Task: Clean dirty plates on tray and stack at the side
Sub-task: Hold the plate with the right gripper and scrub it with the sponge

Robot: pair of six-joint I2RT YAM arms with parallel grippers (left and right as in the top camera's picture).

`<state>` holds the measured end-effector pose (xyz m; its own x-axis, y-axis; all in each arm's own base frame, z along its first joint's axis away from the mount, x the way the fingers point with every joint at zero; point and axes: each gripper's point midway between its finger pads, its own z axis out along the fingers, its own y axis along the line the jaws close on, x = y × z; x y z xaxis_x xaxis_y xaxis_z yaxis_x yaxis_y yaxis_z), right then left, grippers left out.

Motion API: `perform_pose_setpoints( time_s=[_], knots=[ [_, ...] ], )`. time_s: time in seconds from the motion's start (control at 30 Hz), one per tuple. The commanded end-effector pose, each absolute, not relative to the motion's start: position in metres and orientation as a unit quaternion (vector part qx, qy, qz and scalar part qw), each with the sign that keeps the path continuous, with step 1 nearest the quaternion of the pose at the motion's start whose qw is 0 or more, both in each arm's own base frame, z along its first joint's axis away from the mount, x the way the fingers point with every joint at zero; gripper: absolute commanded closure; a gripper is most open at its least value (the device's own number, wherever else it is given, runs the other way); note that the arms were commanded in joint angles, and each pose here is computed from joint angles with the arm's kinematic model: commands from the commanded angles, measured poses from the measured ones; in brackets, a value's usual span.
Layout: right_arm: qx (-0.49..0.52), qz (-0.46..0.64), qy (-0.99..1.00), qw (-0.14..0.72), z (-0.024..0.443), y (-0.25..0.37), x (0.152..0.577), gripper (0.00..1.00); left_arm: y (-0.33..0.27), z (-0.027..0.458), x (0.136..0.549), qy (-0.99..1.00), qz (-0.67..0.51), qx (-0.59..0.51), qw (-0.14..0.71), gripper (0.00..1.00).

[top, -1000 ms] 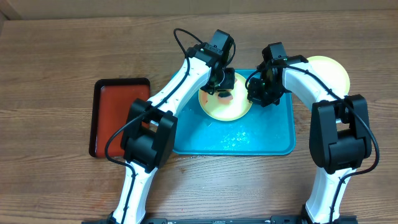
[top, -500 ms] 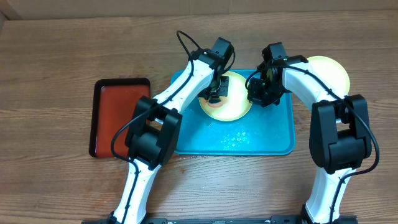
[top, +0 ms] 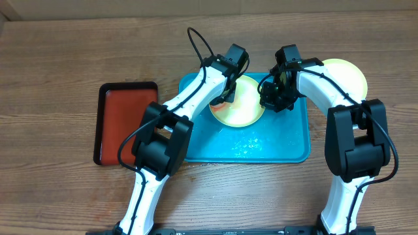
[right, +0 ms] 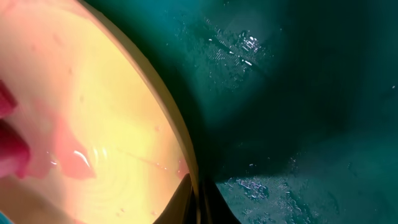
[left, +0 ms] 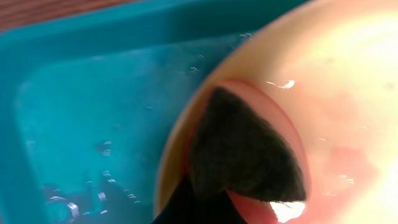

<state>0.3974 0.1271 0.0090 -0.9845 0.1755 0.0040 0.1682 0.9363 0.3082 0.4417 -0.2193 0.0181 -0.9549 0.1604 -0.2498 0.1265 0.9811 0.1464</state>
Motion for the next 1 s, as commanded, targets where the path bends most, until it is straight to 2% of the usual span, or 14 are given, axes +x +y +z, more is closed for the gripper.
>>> perform_pose_setpoints(
  time_s=[0.0, 0.2, 0.37, 0.43, 0.77, 0.97],
  knots=[
    [0.093, 0.132, 0.987, -0.007, -0.005, 0.117, 0.388, 0.96, -0.206, 0.046, 0.471, 0.977, 0.098, 0.061, 0.181, 0.96],
    [0.093, 0.132, 0.987, -0.006, -0.005, 0.117, 0.388, 0.96, -0.215, 0.062, 0.482, 0.975, 0.079, 0.058, 0.201, 0.96],
    [0.093, 0.132, 0.987, -0.006, -0.005, 0.117, 0.388, 0.96, -0.283, 0.050, 0.439, 0.983, -0.128, 0.096, 0.094, 0.96],
    [0.093, 0.132, 0.987, -0.006, -0.005, 0.117, 0.388, 0.96, -0.292, 0.048, 0.430, 0.980, -0.153, 0.101, 0.076, 0.96],
    [0.093, 0.132, 0.987, -0.004, -0.005, 0.117, 0.389, 0.96, -0.279, -0.001, 0.409, 0.986, -0.113, 0.111, 0.057, 0.96],
    [0.093, 0.132, 0.987, -0.004, -0.005, 0.117, 0.389, 0.96, -0.217, 0.004, 0.447, 0.983, 0.074, 0.087, 0.147, 0.96]
  ],
)
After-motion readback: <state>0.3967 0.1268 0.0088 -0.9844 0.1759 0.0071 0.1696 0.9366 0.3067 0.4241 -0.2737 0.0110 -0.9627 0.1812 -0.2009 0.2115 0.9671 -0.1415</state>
